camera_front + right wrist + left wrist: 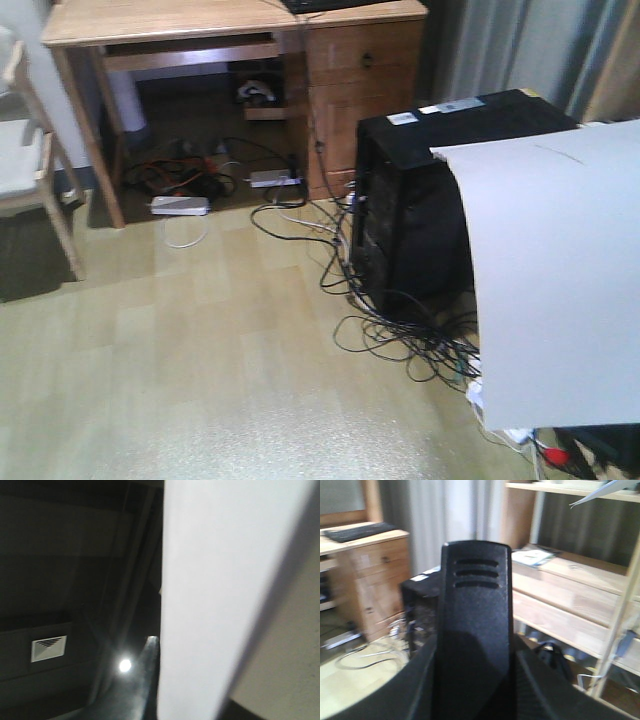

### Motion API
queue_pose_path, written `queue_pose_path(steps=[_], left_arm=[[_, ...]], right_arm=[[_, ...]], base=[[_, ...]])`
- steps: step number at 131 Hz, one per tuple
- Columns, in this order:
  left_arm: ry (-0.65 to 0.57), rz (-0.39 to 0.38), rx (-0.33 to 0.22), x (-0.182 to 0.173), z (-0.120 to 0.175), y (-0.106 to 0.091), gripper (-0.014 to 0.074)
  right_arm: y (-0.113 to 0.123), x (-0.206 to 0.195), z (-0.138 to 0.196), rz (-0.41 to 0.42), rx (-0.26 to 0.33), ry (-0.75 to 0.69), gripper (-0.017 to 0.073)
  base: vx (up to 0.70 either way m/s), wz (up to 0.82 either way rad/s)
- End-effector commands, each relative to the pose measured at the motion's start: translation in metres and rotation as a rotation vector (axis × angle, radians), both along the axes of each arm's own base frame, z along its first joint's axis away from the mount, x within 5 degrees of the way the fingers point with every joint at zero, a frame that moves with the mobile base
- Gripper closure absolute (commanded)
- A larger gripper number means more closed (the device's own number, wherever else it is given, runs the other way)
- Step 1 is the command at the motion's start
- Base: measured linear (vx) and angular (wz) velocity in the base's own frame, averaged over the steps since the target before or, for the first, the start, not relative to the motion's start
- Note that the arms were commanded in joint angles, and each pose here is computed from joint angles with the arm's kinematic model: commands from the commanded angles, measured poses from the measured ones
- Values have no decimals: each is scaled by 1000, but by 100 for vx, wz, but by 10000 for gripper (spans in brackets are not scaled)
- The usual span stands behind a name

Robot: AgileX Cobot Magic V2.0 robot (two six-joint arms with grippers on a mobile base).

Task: Grab stapler and paper to desk for stapling
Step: 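Drive the base to the wooden desk holding stapler and paper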

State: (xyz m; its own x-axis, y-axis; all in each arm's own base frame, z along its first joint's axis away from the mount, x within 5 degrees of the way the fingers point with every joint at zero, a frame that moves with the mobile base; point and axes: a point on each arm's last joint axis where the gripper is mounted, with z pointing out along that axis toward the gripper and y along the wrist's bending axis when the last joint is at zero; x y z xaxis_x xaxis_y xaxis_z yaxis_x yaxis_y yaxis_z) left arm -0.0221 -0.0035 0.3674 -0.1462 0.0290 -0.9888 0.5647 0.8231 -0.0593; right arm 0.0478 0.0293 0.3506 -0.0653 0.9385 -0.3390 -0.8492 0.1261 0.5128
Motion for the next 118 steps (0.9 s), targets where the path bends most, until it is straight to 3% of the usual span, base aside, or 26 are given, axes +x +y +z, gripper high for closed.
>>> queue_pose_path(steps=[1, 118], left_arm=[[-88, -1, -77, 1, 17, 0, 600], [-88, -1, -77, 1, 17, 0, 600]], right_arm=[[-1, -3, 10, -1, 11, -54, 561], [-1, -3, 10, -1, 11, -54, 561]], base=[[0, 43], [9, 22]])
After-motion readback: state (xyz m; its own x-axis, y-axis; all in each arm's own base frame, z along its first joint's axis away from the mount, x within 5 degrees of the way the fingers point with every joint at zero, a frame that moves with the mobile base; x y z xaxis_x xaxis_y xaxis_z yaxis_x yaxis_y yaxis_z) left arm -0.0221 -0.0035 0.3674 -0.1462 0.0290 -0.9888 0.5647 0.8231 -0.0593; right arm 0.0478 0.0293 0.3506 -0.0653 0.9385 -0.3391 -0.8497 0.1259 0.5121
